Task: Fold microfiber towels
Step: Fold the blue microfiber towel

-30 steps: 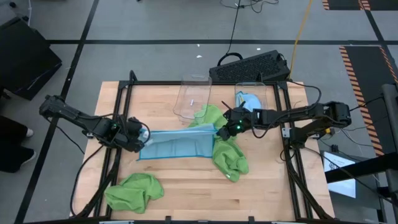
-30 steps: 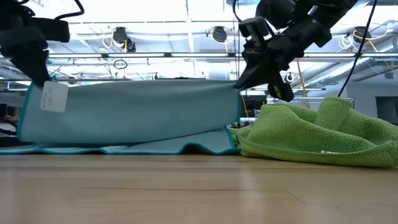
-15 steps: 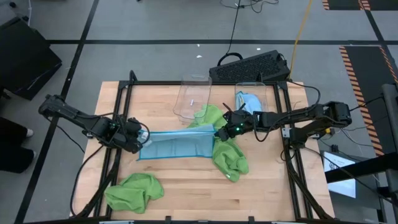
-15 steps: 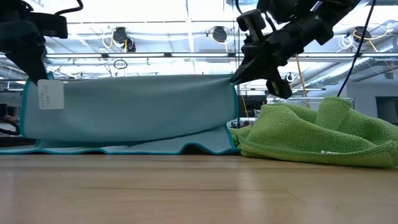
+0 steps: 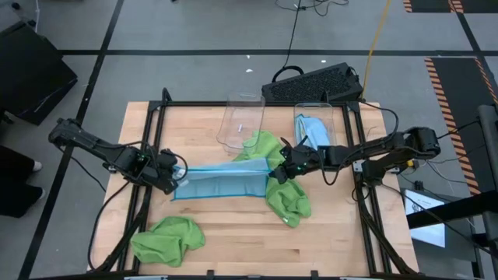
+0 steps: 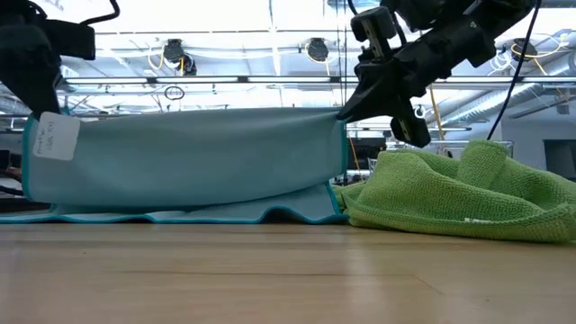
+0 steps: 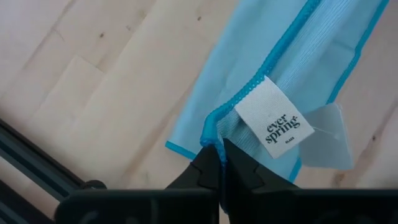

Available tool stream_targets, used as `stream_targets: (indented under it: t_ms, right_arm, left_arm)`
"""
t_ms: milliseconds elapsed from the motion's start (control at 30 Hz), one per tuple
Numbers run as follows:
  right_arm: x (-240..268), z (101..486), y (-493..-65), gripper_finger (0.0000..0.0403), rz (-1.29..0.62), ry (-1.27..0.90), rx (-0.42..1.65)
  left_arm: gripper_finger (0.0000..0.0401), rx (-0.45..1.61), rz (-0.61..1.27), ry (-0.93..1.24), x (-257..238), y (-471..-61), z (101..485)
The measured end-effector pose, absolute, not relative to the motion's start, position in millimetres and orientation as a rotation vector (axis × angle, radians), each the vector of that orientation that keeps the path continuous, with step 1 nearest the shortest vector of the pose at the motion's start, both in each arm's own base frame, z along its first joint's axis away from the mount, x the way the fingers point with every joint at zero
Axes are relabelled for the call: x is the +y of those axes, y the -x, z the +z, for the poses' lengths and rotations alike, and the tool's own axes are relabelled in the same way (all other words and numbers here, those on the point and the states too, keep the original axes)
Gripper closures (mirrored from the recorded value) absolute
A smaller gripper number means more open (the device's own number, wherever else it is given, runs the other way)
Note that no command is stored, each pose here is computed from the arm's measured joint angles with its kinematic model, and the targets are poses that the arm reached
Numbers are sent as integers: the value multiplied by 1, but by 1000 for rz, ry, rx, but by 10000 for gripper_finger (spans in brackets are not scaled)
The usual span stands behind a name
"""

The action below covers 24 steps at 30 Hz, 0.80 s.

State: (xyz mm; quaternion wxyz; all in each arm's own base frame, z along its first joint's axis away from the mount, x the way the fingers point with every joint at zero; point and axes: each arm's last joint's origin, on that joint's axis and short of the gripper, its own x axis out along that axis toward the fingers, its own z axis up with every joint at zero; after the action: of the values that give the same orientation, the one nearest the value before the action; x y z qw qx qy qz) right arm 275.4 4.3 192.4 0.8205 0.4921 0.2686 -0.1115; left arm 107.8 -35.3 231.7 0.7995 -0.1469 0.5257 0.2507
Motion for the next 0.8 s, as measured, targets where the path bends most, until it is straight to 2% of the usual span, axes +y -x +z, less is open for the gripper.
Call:
stream_targets:
  t_ms: [400,800]
  right_arm:
    - [7,167,-292,403,-257,-1120,589]
    - [-3,167,-292,403,-279,-1107,572]
  left_arm:
    - [395,1139,516,337,-36,-109,231]
    - [390,1137,507,303,-36,-109,231]
